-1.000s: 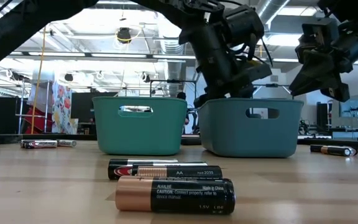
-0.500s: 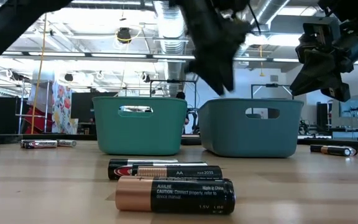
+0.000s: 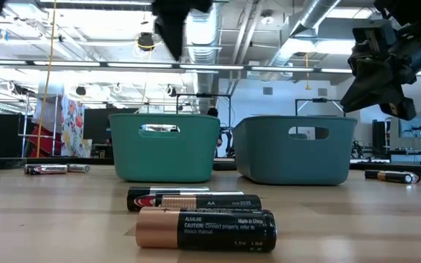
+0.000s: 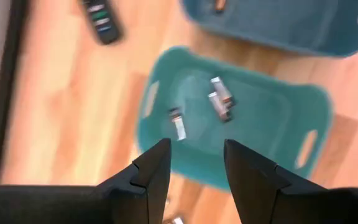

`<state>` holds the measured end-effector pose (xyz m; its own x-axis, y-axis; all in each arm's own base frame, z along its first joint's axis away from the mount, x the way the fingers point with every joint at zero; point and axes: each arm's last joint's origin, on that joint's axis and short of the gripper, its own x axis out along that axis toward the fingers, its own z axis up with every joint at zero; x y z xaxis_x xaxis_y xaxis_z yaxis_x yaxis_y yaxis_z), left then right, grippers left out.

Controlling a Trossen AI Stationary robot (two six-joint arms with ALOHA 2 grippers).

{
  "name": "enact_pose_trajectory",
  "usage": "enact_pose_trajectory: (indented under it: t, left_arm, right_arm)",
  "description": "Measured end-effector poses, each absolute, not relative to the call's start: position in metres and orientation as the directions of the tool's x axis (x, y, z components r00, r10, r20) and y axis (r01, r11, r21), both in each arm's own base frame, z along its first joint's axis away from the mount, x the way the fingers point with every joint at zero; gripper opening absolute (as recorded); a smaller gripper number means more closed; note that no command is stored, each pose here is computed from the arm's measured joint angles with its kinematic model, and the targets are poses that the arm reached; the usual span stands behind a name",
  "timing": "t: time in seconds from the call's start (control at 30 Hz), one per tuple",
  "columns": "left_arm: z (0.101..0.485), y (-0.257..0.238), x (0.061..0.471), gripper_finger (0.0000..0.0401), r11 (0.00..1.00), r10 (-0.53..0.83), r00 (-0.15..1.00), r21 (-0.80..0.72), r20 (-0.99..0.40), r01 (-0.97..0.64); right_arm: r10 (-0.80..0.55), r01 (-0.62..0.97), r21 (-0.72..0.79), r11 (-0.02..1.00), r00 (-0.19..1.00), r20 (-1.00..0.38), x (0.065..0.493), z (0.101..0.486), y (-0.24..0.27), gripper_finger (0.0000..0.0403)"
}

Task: Sort batteries
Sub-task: Put the silver and black battery into the green bin

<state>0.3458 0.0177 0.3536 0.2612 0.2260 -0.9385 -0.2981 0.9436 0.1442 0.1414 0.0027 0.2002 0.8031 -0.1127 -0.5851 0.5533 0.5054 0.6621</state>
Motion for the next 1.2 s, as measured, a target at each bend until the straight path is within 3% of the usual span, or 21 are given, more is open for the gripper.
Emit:
enact_pose_trajectory:
  t: [0.3, 0.5, 0.67, 0.8, 1.0, 1.2]
  left_arm:
    - [0.328, 0.022, 0.238, 0.0142, 0.903, 0.253, 0.38, 0.076, -0.889, -0.423]
    - [0.292, 0.023, 0.195, 0.0142, 0.926, 0.267, 0.434, 0.103, -0.861, -0.364]
    - [0.261, 0.03, 0.189, 0.0142, 0.921, 0.291, 0.441, 0.123, -0.849, -0.371]
    - [0.233, 0.039, 0.187, 0.0142, 0.895, 0.286, 0.33, 0.127, -0.9, -0.427]
    - [0.203, 0.052, 0.192, 0.0142, 0.937, 0.18, 0.219, 0.099, -0.959, -0.336]
    - [0.188, 0.06, 0.203, 0.0142, 0.976, 0.144, 0.2, 0.106, -0.969, -0.191]
  right_arm:
    - [-0.112, 0.56, 0.684, 0.468, 0.805, -0.583, 0.142, 0.2, 0.003, 0.0071]
    - [-0.113, 0.568, 0.702, 0.429, 0.805, -0.582, 0.142, 0.2, 0.003, 0.0071]
    - [-0.113, 0.569, 0.705, 0.424, 0.805, -0.582, 0.142, 0.2, 0.003, 0.0071]
    - [-0.113, 0.569, 0.706, 0.421, 0.805, -0.582, 0.142, 0.2, 0.003, 0.0071]
    - [-0.113, 0.572, 0.711, 0.409, 0.805, -0.582, 0.142, 0.2, 0.003, 0.0071]
    - [-0.114, 0.573, 0.711, 0.407, 0.804, -0.583, 0.142, 0.2, 0.003, 0.0071]
